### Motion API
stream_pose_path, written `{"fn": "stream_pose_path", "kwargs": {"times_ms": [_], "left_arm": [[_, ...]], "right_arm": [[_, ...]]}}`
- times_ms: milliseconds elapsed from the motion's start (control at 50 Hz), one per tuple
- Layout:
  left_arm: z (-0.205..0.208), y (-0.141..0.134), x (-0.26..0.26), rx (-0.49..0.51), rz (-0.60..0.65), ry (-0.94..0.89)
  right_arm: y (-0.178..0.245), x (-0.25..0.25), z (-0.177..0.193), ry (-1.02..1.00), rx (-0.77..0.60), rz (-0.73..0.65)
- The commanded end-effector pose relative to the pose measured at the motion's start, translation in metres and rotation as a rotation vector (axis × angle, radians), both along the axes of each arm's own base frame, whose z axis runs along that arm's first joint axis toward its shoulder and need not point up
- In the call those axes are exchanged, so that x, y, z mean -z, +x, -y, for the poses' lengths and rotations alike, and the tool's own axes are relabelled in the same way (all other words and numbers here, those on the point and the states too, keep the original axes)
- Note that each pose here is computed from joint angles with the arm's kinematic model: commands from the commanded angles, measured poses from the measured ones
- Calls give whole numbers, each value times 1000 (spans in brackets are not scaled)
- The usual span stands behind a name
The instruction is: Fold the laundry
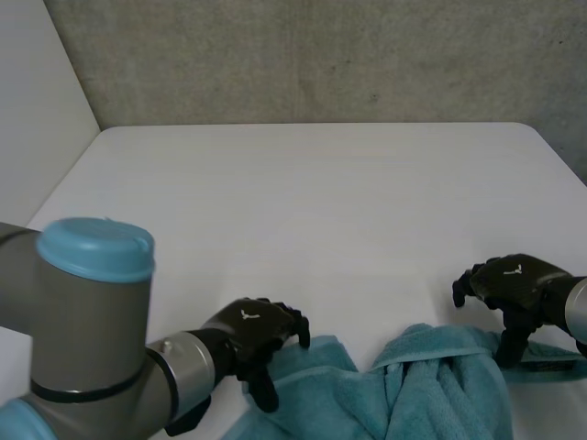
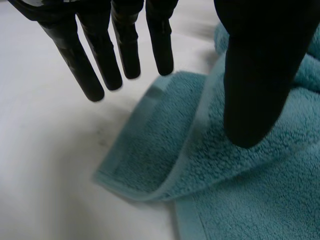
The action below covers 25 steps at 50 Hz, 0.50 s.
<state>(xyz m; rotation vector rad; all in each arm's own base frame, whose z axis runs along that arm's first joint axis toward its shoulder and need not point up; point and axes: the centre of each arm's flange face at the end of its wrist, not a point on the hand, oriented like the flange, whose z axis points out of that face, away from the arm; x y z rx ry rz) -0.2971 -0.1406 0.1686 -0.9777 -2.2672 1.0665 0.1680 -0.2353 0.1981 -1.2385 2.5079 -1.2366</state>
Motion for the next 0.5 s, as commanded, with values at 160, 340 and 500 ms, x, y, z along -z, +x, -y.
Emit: {"fn": "stream_pose_path", "kwargs": {"times_ms": [160,340,500], "left_arm": [[14,-15,13,-32,-35,-138],[56,-37,-38,-33,-140,-428],[133,-17,-176,-279,-281,-988]], "right_arm": [[-1,23,12,77,-10,48],[28,-32,57,-192,-70,90],[55,-181,111,-752,25,461]]}}
